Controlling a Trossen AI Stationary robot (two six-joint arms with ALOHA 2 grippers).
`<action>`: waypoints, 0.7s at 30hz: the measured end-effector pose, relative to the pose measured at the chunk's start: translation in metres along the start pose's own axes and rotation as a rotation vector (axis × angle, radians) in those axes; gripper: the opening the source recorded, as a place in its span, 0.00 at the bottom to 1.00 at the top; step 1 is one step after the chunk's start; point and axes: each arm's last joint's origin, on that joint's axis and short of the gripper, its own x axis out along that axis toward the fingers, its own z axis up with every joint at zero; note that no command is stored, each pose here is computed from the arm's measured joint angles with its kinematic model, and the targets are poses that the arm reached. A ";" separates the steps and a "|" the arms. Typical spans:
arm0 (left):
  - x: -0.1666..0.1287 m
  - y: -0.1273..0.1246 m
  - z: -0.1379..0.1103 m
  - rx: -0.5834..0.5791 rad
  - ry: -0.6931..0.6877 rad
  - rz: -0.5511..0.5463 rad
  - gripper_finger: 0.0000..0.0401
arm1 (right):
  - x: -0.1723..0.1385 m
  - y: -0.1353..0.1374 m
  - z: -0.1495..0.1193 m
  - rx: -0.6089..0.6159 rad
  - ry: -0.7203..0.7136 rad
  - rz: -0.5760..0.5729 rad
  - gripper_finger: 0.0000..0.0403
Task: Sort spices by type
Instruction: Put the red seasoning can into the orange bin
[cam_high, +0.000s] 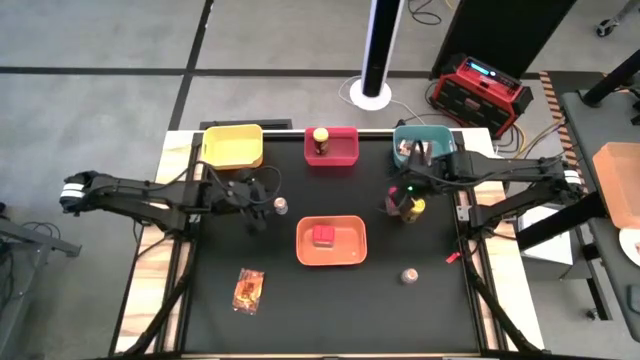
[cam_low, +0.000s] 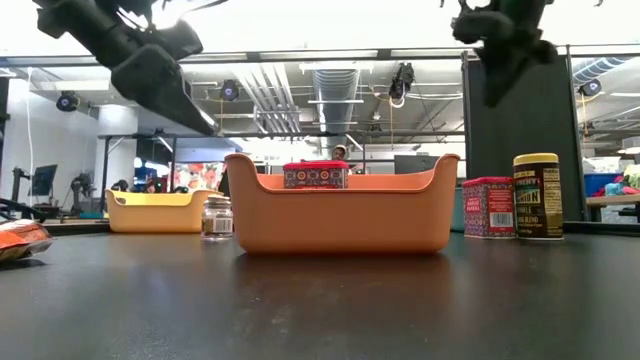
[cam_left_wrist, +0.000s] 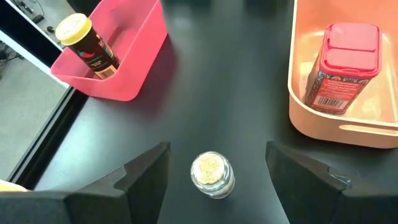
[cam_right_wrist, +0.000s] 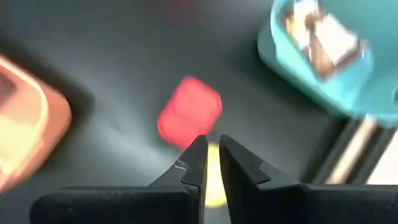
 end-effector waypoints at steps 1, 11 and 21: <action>0.000 0.000 0.000 0.000 -0.001 0.001 0.62 | 0.000 -0.002 -0.003 0.013 0.042 -0.002 0.08; 0.002 0.001 0.000 0.003 0.005 0.061 0.62 | -0.004 -0.004 -0.013 0.107 0.285 0.083 0.08; 0.002 0.001 0.000 0.025 0.003 0.061 0.62 | 0.005 0.003 -0.006 0.052 0.232 0.044 0.24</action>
